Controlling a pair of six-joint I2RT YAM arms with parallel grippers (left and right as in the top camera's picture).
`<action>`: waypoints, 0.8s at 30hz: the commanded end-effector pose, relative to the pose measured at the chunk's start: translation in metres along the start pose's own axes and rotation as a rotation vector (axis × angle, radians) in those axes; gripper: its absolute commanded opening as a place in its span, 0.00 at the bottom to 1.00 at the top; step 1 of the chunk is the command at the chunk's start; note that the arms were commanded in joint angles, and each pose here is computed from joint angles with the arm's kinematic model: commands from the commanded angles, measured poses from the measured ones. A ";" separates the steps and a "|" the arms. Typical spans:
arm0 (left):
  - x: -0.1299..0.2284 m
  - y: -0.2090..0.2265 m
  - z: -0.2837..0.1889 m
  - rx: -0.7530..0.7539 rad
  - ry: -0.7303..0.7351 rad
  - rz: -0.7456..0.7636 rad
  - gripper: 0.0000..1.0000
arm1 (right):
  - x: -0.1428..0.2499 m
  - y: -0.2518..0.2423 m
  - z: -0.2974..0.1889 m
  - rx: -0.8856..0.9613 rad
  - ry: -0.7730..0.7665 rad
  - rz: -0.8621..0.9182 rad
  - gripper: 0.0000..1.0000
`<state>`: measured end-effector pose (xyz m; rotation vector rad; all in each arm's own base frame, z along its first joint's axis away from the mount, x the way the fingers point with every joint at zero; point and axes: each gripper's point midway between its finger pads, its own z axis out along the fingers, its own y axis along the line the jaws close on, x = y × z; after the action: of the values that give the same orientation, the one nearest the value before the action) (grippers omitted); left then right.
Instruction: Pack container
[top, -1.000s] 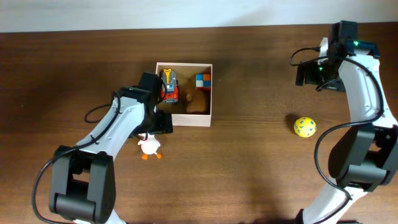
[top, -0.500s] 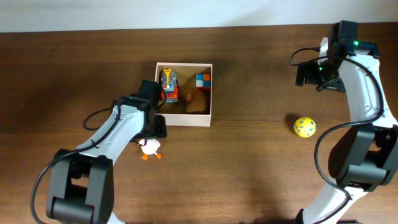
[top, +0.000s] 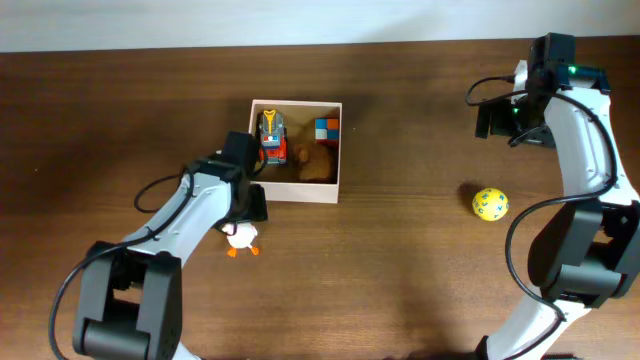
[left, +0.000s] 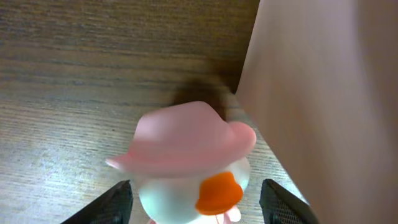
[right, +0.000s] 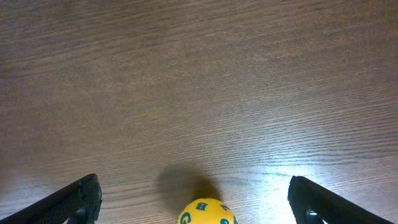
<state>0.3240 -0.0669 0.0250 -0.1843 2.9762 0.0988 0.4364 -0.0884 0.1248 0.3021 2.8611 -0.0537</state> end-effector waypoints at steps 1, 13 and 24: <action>0.037 0.013 0.020 -0.045 0.114 0.008 0.68 | -0.008 0.003 -0.014 -0.007 -0.040 -0.011 0.99; 0.068 0.020 0.033 -0.063 0.189 -0.063 0.68 | -0.008 0.003 -0.014 -0.007 -0.040 -0.010 0.99; 0.064 0.011 0.032 -0.010 0.182 -0.069 0.69 | -0.008 0.003 -0.014 -0.007 -0.040 -0.010 0.99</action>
<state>0.3108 -0.0660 0.0193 -0.2767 2.9582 0.0655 0.4364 -0.0884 0.1248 0.3021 2.8608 -0.0537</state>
